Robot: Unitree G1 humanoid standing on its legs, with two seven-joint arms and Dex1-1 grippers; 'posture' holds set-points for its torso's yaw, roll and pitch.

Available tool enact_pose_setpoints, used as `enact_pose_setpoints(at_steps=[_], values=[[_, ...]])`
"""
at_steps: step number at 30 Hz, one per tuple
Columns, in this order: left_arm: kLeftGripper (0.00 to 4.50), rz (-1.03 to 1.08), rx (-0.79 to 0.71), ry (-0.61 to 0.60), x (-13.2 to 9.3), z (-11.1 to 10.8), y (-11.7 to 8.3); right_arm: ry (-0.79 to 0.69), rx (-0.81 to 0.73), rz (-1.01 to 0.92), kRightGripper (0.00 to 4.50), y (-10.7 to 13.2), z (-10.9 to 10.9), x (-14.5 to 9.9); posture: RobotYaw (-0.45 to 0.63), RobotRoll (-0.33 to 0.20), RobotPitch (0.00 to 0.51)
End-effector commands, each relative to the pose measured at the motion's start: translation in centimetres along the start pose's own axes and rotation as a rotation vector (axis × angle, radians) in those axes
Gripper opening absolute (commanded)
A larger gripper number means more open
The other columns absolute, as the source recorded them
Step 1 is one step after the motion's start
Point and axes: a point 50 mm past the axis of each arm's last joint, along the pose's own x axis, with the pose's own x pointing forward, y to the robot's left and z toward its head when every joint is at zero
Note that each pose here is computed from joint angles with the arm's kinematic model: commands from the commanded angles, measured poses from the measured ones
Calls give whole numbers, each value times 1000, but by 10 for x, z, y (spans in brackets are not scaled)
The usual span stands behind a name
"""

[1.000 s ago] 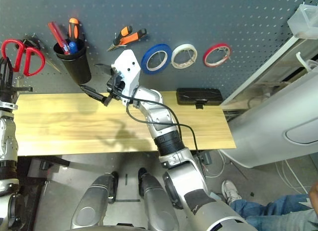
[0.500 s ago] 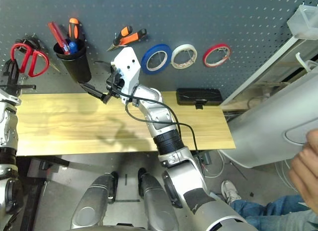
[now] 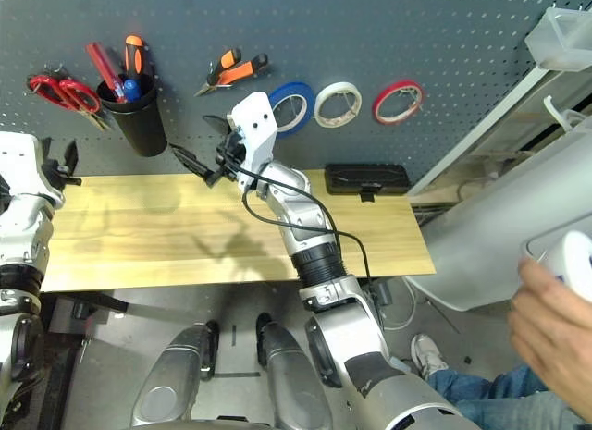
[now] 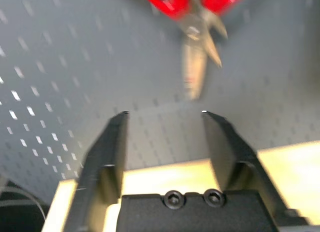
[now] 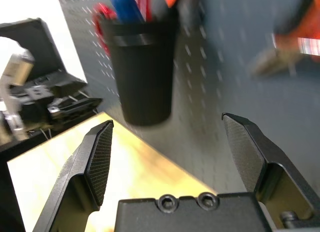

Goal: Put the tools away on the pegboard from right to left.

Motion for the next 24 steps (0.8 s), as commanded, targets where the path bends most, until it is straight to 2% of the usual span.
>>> enact_pose_setpoints(at_steps=[1, 6, 12, 24], values=[[4391, -58, 11, 91, -14, -23, -11, 84, 57, -78, 4500, -7, -28, -13, 128, 0, 229], [4454, -93, 3, 166, -29, -44, -24, 198, 100, -213, 4500, -19, -64, -34, 137, 0, 232], [4454, -146, -6, 179, -34, -50, -45, 266, 98, -405, 4500, -40, -86, -61, 125, 0, 228], [4454, -203, -13, 151, -27, -44, -66, 251, 93, -744, 4500, -88, -81, -104, 62, 0, 237]])
